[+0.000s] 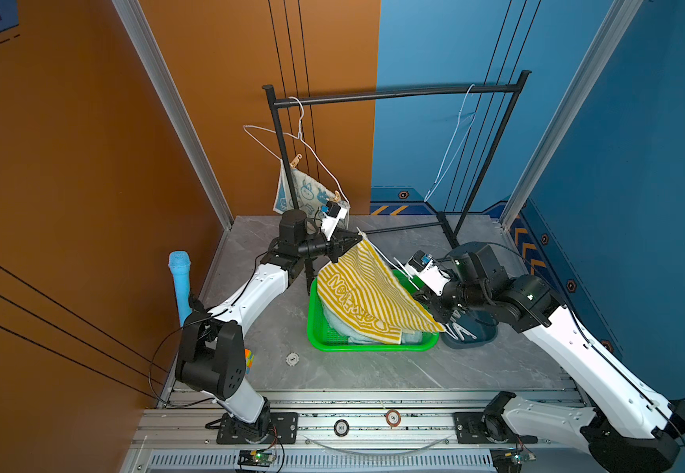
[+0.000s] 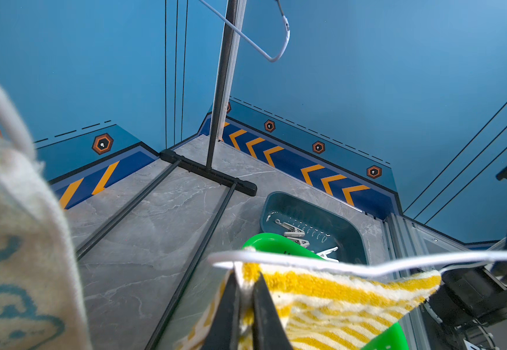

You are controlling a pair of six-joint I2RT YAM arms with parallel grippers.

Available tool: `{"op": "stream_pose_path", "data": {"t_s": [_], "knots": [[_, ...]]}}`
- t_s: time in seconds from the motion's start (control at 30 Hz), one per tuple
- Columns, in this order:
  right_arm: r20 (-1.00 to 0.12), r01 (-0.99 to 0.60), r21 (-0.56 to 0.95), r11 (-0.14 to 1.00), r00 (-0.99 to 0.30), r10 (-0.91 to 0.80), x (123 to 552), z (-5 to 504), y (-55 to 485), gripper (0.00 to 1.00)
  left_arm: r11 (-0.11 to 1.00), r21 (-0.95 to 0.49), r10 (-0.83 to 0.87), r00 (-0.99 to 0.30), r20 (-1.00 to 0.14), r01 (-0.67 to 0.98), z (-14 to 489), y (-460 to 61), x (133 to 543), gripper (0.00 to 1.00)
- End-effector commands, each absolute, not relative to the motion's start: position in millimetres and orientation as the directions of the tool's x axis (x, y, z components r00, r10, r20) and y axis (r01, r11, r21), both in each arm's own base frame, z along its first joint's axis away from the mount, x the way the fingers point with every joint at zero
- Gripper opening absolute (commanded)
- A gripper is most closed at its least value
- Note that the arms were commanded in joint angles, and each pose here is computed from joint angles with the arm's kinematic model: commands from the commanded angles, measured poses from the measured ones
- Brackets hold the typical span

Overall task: Remove the clothespins securing towels to the hanger
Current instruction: Remove the towel from the hanger.

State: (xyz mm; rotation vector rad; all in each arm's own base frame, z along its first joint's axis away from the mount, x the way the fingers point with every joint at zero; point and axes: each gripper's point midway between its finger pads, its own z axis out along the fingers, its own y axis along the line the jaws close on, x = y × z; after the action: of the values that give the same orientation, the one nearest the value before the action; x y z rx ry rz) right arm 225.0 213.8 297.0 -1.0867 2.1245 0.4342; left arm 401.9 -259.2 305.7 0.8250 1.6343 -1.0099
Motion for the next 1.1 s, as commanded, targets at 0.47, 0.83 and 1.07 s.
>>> {"op": "stream_pose_path", "data": {"t_s": [0.47,0.83,1.07], "knots": [[-0.704,-0.734,-0.038,0.678,-0.462,-0.540,238.6,294.9,196.3,0.00,0.410,-0.093,0.009,-0.106,-0.994,0.907,362.7,-243.1,350.4,0.00],[-0.776,-0.830,0.038,0.556,-0.376,-0.507,216.4,309.4,220.4,0.00,0.429,-0.148,0.036,-0.180,-0.983,0.891,328.1,-250.9,355.8,0.11],[-0.785,-0.866,0.049,0.498,-0.341,-0.517,203.8,312.4,229.5,0.00,0.431,-0.166,0.048,-0.206,-0.977,0.887,317.0,-258.8,366.5,0.19]]}}
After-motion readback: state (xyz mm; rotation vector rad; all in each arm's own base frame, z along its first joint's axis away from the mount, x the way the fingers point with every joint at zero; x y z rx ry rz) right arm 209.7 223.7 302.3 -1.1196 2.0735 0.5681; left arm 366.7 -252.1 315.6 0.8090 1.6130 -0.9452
